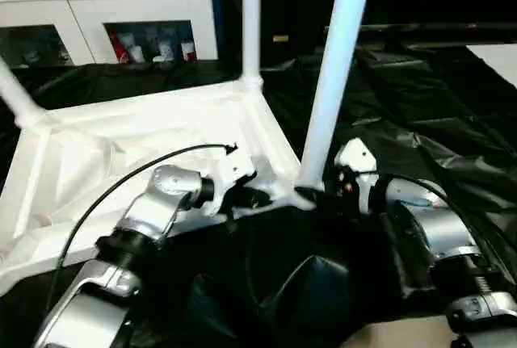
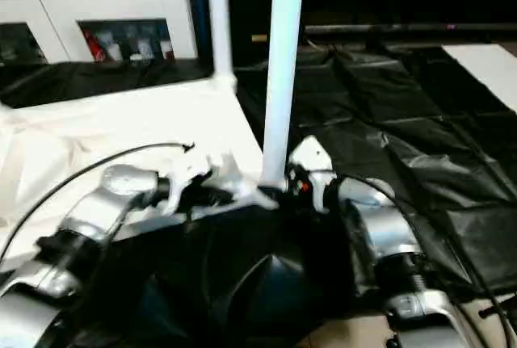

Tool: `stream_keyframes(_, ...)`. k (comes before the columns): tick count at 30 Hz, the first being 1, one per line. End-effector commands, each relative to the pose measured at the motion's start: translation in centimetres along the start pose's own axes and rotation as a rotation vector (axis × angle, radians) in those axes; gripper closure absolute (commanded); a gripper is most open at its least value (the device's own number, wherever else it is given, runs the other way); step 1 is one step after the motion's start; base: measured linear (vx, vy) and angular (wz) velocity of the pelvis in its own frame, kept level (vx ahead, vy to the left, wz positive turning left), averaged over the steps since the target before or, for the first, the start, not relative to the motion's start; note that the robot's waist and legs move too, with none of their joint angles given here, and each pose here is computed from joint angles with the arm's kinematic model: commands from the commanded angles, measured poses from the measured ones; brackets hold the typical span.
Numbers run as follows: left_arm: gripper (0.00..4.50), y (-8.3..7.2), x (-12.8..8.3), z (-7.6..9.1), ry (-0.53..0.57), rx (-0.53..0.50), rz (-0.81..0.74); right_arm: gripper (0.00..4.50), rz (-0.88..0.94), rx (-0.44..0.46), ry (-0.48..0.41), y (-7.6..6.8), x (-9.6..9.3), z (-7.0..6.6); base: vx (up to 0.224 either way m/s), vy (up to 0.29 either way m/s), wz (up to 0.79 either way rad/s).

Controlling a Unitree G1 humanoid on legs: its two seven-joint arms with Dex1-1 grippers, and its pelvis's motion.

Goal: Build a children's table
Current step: Rotate leg to tighten

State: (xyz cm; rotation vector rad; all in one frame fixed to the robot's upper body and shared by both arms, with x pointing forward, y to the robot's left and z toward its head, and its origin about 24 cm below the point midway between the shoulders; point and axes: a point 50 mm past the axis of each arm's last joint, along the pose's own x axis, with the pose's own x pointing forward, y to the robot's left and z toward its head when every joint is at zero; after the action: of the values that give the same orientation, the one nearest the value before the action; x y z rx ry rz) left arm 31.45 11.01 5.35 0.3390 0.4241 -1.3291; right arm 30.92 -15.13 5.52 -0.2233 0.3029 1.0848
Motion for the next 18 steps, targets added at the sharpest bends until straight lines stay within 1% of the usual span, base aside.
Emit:
stream_keyframes(1, 4.5, -0.9, 0.3, 1.6, -0.043, 0.085, -0.112, 1.38, 0.121, -0.012, 0.0, 1.2, 0.3, 0.2, 0.0, 0.0, 0.0)
stream_keyframes(5, 4.5, -0.9, -0.1, 1.2, -0.018, 0.094, -0.131, 1.38, 0.18, -0.024, 0.035, 1.5, -0.4, -0.2, 0.0, 0.0, 0.0)
stream_keyframes(8, 4.5, -1.0, -0.2, 1.2, -0.013, 0.096, -0.139, 1.38, 0.194, -0.022, 0.04, 1.6, -0.6, -0.3, 0.0, 0.0, 0.0)
stream_keyframes(9, 4.5, -0.9, -0.2, 1.2, -0.014, 0.096, -0.137, 1.64, 0.196, -0.022, 0.041, 1.6, -0.6, -0.3, 0.0, 0.0, 0.0)
stream_keyframes(11, 4.5, -0.9, -0.2, 1.2, -0.018, 0.094, -0.134, 1.64, 0.201, -0.018, 0.039, 1.6, -0.5, -0.2, 0.0, 0.0, 0.0)
stream_keyframes(14, 4.5, -0.9, -0.3, 1.3, -0.02, 0.091, -0.133, 2.0, 0.208, -0.013, 0.034, 1.7, -0.5, -0.1, 0.0, 0.0, 0.0)
stream_keyframes(17, 4.5, -1.1, -0.3, 1.1, -0.021, 0.085, -0.133, 2.11, 0.213, 0.011, 0.009, 2.1, -0.2, 0.1, 0.0, 0.0, 0.0)
stream_keyframes(18, 4.5, -1.1, -0.2, 1.1, -0.025, 0.079, -0.131, 2.31, 0.198, 0.02, -0.004, 2.2, 0.1, 0.0, 0.0, 0.0, 0.0)
